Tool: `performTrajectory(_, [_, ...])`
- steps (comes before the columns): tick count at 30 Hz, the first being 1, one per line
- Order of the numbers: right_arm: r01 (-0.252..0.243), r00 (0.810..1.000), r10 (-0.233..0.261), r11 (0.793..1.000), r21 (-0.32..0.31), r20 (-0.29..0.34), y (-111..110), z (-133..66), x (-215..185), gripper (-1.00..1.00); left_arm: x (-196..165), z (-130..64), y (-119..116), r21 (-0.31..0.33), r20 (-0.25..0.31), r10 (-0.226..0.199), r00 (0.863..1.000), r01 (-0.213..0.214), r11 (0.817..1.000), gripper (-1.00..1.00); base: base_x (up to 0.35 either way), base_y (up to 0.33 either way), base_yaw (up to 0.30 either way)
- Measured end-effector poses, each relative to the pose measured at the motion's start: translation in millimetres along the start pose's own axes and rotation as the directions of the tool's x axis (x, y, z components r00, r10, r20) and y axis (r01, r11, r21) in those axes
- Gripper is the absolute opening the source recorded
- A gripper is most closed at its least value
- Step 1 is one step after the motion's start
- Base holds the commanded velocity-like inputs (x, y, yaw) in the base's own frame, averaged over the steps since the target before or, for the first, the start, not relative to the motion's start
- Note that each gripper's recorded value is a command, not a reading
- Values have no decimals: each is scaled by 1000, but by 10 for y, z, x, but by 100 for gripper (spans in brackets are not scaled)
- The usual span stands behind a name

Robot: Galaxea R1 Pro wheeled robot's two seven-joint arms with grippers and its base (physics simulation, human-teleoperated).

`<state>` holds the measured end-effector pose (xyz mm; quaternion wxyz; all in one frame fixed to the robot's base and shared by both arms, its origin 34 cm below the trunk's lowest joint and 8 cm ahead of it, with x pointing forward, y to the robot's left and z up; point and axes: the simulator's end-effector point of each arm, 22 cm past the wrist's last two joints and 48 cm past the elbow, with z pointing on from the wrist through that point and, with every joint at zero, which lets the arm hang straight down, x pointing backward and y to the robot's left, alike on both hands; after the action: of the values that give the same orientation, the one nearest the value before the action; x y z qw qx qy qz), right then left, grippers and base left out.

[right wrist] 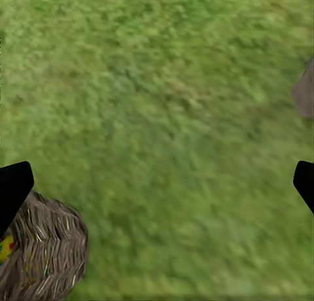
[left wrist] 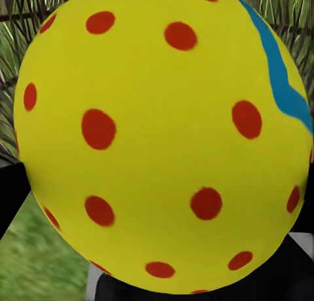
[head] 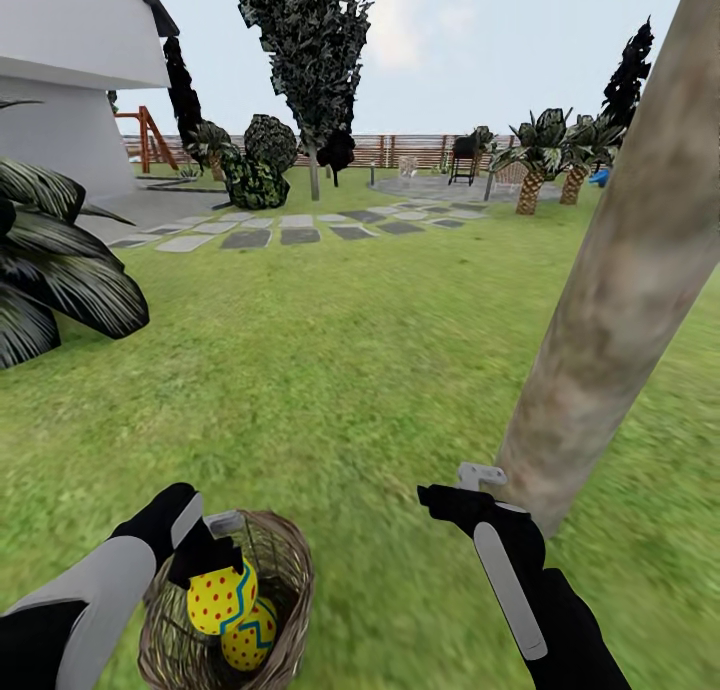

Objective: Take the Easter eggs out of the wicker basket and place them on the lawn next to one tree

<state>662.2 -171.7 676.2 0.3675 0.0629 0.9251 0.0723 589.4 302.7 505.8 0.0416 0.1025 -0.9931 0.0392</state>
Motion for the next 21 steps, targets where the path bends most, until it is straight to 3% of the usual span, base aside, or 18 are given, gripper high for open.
performTrajectory(21, [0,1000,0,1000,0,0,75,-256,-305,100,31,-370,-110,4,-7,7,1000,-7,1000,-100,0,0,0])
